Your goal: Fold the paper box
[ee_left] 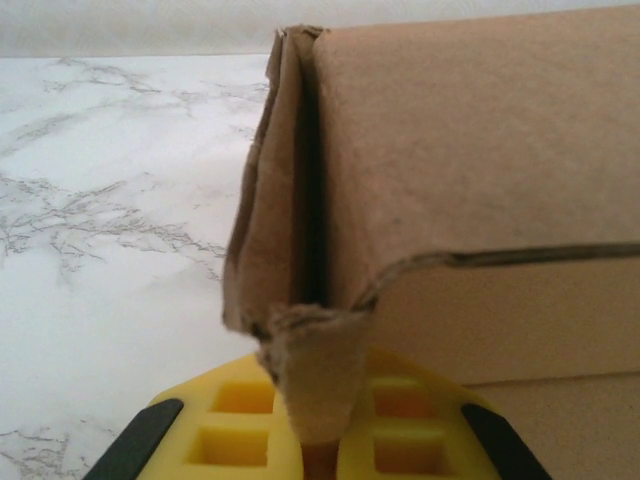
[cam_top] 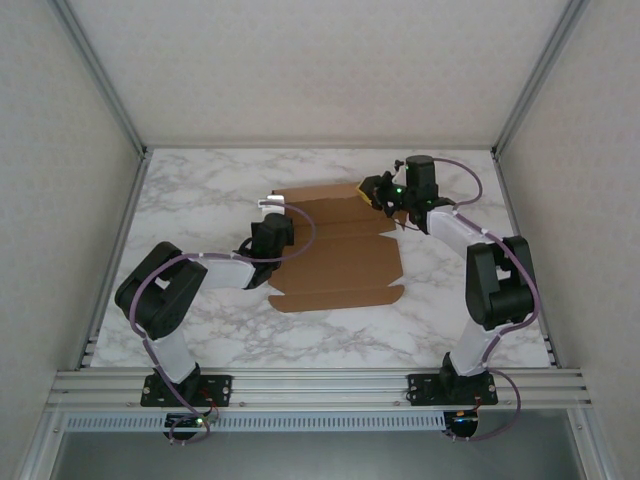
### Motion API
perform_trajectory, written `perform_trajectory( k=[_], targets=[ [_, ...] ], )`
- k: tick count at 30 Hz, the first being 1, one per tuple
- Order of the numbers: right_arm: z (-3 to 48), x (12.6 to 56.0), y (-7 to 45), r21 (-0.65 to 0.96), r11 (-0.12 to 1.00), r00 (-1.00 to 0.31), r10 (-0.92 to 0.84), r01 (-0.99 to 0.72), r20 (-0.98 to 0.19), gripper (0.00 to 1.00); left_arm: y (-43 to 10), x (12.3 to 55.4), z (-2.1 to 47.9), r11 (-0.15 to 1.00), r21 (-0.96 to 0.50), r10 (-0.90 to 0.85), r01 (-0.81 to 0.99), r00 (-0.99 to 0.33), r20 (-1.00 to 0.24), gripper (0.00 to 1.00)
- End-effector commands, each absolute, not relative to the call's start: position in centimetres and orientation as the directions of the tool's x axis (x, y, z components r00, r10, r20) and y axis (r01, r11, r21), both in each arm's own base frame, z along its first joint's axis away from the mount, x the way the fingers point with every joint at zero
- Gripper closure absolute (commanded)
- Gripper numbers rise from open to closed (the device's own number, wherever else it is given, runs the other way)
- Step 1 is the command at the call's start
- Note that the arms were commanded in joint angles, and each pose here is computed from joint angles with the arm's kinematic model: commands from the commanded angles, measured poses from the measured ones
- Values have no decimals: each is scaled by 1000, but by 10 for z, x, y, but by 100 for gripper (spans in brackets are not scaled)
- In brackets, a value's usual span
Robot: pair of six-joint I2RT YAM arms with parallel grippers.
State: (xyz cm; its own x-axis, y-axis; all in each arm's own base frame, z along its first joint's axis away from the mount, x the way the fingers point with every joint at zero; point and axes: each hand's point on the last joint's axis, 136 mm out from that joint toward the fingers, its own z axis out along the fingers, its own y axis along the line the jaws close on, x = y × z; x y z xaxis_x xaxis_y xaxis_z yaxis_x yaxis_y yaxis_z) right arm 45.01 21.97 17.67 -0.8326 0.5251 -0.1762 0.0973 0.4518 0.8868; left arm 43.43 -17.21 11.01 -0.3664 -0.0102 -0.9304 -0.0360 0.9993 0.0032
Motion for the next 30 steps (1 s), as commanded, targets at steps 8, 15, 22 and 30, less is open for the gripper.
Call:
perform_trajectory(
  k=[8, 15, 22, 30],
  targets=[
    [181, 439, 166, 726, 671, -746, 559, 151, -361, 26, -162, 433, 114, 996, 13, -20, -85, -378, -926, 100],
    [188, 399, 98, 462, 855, -654, 492, 237, -575, 49, -161, 436, 116, 995, 5, -34, -101, -379, -925, 100],
    [153, 369, 112, 451, 863, -705, 465, 227, -535, 100, -162, 437, 118, 994, -13, -52, -104, -383, -922, 100],
    [108, 385, 148, 395, 892, -798, 397, 220, -453, 100, -163, 436, 120, 995, -16, -54, -101, -383, -922, 100]
  ],
)
